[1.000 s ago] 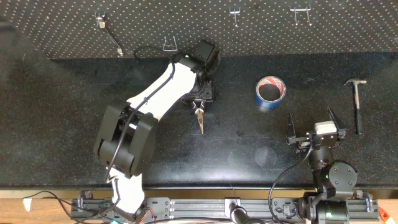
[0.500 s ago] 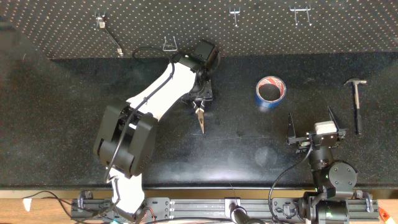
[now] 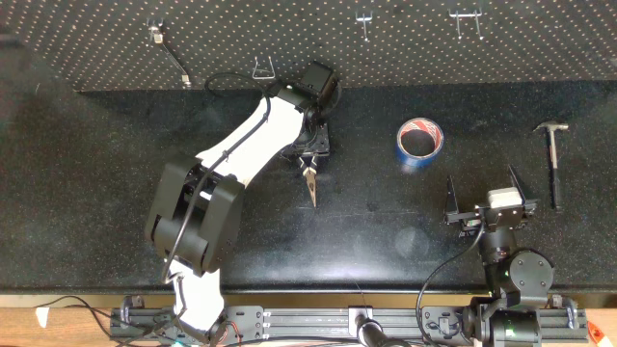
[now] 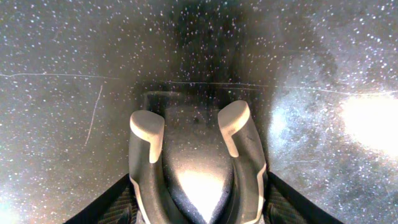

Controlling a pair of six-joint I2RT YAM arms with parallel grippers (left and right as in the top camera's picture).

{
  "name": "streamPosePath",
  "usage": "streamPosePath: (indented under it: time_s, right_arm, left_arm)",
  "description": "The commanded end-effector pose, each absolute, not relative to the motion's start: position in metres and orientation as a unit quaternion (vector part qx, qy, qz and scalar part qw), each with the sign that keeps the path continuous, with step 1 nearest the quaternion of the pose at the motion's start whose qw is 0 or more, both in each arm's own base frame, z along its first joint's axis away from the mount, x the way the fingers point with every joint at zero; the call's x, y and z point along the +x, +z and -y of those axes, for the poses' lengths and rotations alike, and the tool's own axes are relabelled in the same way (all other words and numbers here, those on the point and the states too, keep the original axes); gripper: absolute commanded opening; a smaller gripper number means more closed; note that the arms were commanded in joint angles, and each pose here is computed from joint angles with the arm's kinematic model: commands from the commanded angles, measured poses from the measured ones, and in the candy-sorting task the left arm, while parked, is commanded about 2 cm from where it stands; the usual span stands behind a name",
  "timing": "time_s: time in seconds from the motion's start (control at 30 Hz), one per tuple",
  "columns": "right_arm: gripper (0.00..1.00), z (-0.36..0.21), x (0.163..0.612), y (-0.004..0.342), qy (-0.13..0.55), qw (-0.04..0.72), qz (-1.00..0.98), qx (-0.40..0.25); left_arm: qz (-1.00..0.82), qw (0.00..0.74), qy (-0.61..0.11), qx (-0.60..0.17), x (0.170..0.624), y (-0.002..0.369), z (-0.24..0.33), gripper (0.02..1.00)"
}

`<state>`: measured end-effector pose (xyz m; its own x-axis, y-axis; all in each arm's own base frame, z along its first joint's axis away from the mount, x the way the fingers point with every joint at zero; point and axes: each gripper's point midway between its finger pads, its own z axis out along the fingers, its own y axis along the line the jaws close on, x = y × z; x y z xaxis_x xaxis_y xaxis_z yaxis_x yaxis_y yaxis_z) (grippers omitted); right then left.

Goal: Place Tools Onto Pegboard

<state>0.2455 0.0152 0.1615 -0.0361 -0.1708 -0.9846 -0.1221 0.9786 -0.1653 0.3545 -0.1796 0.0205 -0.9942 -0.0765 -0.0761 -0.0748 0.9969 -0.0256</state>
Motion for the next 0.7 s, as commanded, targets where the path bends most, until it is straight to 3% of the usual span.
streamPosePath:
  time_s: [0.03, 0.57, 0.7]
  right_arm:
    - [0.993, -0.0126, 0.2453, 0.1607, -0.025, 0.687, -0.72, -0.099]
    - [0.996, -0.0126, 0.2453, 0.1607, -0.025, 0.687, -0.72, -0.099]
    - [0.993, -0.0126, 0.2453, 0.1607, -0.025, 0.687, -0.72, -0.099]
  left_arm:
    - [-0.998, 0.036, -0.03, -0.047, 0.3581, 0.0206, 0.1885, 0.557]
    - [-0.998, 0.036, -0.029, -0.047, 0.3581, 0.0206, 0.1884, 0.496]
    - [-0.998, 0.037, -0.028, -0.045, 0.3584, 0.0206, 0.1879, 0.437]
